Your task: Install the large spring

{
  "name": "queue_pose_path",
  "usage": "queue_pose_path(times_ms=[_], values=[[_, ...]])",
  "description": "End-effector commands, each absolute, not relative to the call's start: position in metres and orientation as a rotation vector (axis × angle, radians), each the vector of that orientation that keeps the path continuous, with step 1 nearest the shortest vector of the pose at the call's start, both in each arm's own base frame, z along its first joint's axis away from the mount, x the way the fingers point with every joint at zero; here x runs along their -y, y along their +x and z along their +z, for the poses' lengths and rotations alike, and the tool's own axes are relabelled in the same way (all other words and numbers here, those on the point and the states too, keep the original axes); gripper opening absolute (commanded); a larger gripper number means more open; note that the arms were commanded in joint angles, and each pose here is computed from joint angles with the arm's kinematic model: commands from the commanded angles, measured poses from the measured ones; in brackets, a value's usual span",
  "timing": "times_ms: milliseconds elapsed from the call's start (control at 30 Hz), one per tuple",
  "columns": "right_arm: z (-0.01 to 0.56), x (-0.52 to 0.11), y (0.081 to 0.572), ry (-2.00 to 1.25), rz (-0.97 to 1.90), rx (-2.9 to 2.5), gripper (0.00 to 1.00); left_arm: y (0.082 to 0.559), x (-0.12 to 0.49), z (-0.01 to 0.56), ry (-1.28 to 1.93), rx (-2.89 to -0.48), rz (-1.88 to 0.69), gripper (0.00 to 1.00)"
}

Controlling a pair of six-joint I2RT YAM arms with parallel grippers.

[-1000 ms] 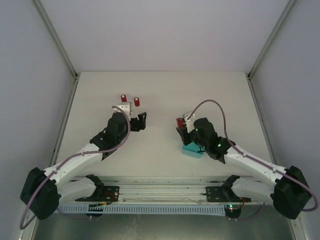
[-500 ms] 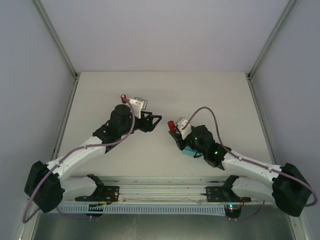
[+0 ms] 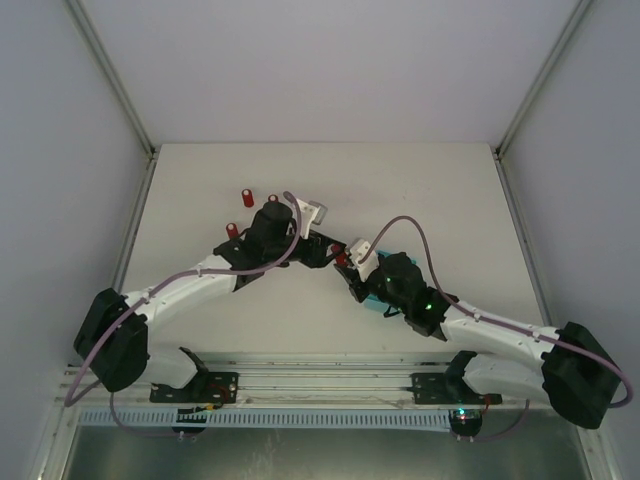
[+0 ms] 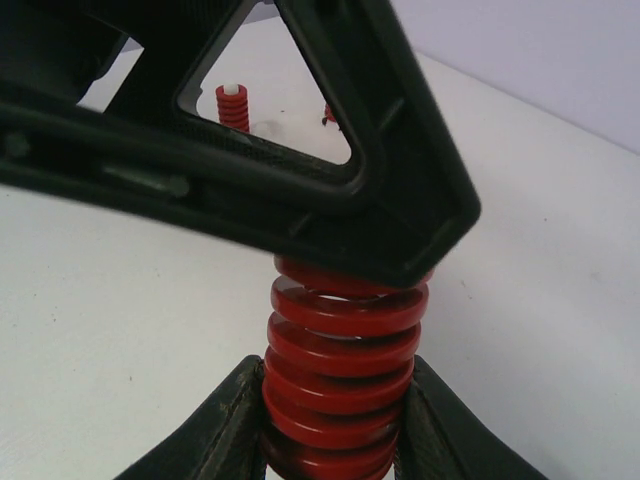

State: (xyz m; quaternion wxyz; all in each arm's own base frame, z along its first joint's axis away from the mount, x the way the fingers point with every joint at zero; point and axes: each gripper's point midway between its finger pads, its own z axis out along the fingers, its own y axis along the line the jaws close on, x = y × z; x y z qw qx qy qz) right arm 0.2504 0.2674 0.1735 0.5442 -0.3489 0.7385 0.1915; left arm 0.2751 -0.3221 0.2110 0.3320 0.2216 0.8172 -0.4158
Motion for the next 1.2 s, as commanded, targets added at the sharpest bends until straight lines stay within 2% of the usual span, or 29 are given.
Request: queue_pose_path(times_ms=[0,200,333,500,600,800,1000,1067,1167], values=[[0.19,-0.271,0.253,-0.803,0.453,-1.689,0.11,0.27,0.33,0.225,0.628,-2.115,-1.125,0.57],[0.189,-0.271,0.252,-0.803,0.457,-1.692,0.11,0.268,0.333,0.218,0.64,-2.142,-1.131,0.52],[0.189,-0.271,0.252,-0.804,0.458,-1.694,0.11,0.268,0.335,0.217,0.645,-2.144,-1.134,0.46],[0.188,-0.27,0.252,-0.803,0.453,-1.695,0.12,0.268,0.335,0.22,0.645,-2.135,-1.138,0.29],[0.187,-0.271,0.253,-0.806,0.452,-1.703,0.16,0.267,0.336,0.22,0.659,-2.129,-1.145,0.18],[0.183,-0.27,0.257,-0.8,0.427,-1.736,0.41,0.27,0.334,0.22,0.647,-2.128,-1.12,0.01],[0.182,-0.266,0.26,-0.79,0.396,-1.788,0.71,0.285,0.319,0.222,0.593,-2.13,-1.01,0.0],[0.185,-0.265,0.26,-0.776,0.398,-1.787,0.79,0.294,0.309,0.224,0.557,-2.14,-0.961,0.0],[0.195,-0.262,0.259,-0.751,0.408,-1.777,0.96,0.31,0.285,0.228,0.473,-2.142,-0.855,0.0]])
